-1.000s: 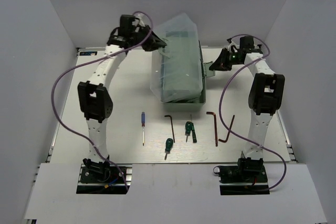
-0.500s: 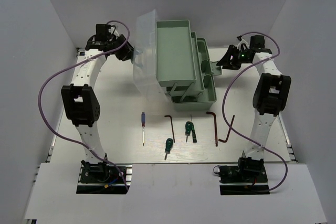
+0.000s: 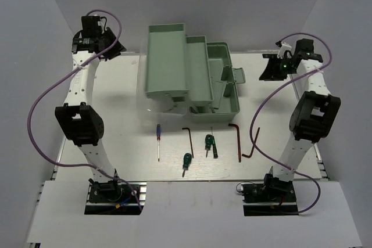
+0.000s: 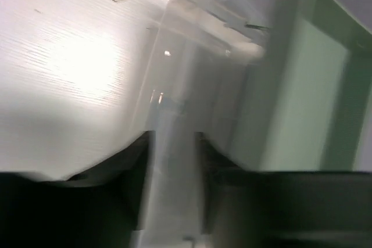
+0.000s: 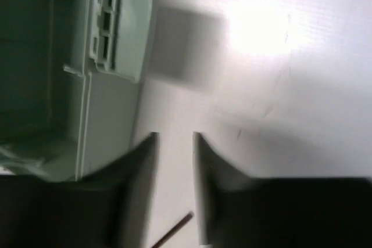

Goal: Sort the tools into containers

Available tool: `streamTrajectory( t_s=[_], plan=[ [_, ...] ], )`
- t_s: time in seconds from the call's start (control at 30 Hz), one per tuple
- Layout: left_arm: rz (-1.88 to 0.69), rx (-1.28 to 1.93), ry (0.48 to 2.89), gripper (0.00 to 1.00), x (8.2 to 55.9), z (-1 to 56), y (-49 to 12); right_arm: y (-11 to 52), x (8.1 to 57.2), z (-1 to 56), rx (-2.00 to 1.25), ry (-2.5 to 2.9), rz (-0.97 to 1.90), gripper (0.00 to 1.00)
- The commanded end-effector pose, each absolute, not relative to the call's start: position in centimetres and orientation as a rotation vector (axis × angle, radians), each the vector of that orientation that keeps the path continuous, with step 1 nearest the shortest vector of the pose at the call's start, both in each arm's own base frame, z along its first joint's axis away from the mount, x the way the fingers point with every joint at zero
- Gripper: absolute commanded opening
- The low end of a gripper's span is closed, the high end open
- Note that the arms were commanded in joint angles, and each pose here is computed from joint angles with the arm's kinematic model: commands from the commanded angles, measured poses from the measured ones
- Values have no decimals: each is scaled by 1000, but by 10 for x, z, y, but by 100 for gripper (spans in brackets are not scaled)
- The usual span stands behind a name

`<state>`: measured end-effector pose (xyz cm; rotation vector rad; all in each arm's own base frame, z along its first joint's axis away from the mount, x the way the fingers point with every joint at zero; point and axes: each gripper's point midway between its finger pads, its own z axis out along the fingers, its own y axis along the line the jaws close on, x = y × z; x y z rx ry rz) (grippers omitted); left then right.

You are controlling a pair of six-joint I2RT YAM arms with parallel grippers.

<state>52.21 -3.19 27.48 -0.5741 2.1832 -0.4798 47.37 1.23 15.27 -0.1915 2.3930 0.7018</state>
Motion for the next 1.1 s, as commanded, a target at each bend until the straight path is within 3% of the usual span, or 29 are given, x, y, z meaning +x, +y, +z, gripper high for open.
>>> streamTrajectory(
  t_s=[0.0,0.1,0.2,0.3,0.33,0.37,0.47,0.6,0.77,0.9,1.07],
  plan=[
    [-300,-506,2107,38,470,334,-20,-2,410,148,-359,2572,541,29],
    [-321,-441,2196,17,425,312,-40,1,341,128,-417,2742,480,13],
    [-307,-358,2337,16,377,269,-55,-2,289,103,-395,2862,429,16],
    [-340,-255,2427,32,325,250,-73,3,256,79,-377,2922,409,32],
    [-369,-228,2434,49,314,248,-79,8,254,76,-334,2930,416,45],
    [-366,-193,2489,55,295,233,-85,13,245,66,-322,2960,431,50],
    [-412,-138,2451,61,267,245,-92,25,238,56,-238,3023,495,56],
    [-573,-20,2385,63,240,266,-114,31,240,41,-179,3057,458,59],
    [-743,135,2447,63,204,246,-144,31,238,21,-103,3140,315,57],
    [-762,162,2477,63,193,234,-154,28,226,0,-58,3214,110,50],
    [-766,272,2497,66,200,211,-185,31,207,-12,100,3293,108,40]
  ],
)
